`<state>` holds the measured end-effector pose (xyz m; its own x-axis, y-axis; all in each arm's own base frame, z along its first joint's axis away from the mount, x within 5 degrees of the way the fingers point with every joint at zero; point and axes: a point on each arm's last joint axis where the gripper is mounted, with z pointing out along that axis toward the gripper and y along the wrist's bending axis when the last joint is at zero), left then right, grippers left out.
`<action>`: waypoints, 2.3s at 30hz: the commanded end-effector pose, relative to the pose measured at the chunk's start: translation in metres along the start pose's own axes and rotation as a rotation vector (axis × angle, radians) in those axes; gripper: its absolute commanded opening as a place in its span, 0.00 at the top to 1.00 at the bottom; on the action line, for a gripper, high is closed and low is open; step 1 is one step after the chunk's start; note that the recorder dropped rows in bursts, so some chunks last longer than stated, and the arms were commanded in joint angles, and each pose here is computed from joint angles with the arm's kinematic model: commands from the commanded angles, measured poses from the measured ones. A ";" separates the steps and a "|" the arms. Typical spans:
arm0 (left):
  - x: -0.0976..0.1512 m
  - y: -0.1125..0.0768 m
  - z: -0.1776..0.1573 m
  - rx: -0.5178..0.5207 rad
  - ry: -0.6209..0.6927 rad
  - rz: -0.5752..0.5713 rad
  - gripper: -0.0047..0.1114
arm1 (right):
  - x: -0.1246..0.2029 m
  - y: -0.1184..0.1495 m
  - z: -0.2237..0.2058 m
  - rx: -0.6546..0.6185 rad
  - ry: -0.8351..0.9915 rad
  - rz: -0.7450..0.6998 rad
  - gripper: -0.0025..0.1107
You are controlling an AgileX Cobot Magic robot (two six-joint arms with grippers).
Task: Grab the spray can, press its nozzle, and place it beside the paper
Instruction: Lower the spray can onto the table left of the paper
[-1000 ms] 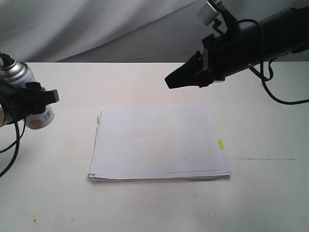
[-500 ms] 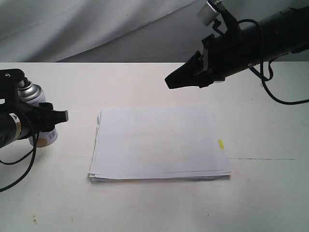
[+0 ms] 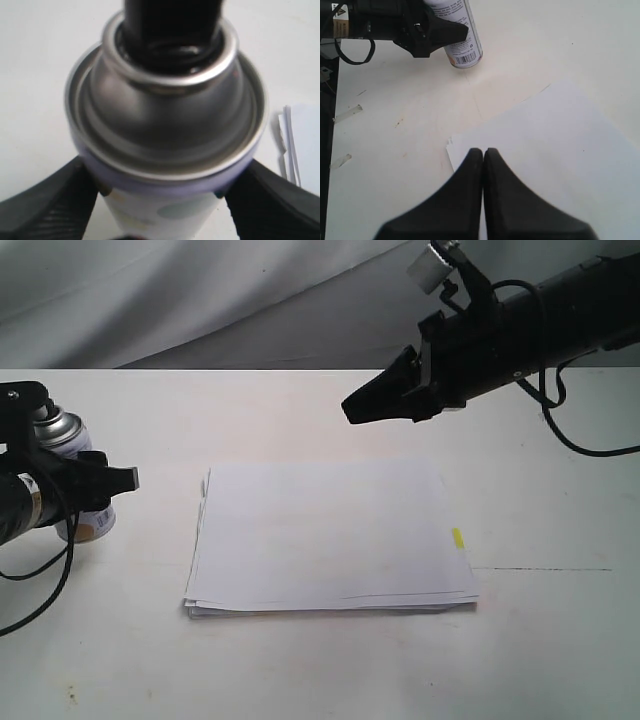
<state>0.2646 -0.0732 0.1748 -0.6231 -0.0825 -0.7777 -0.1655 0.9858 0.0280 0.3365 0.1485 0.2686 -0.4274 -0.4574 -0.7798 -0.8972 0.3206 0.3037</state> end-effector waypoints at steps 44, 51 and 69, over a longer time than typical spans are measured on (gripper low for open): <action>-0.082 0.006 -0.003 0.301 -0.057 -0.053 0.96 | -0.004 0.003 -0.003 -0.002 -0.007 -0.011 0.98; -0.037 0.020 0.004 0.406 -0.158 0.095 0.96 | -0.004 0.003 -0.003 -0.002 -0.007 -0.011 0.98; 0.010 0.031 0.022 0.317 -0.070 0.134 0.96 | -0.004 0.003 -0.003 -0.002 -0.007 -0.011 0.98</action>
<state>0.2677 -0.0395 0.1513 -0.6235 0.0697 -0.7787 0.1629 0.9857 -0.0423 0.3364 0.1483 0.2683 -0.4261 -0.4609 -0.7785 -0.8979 0.3204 0.3018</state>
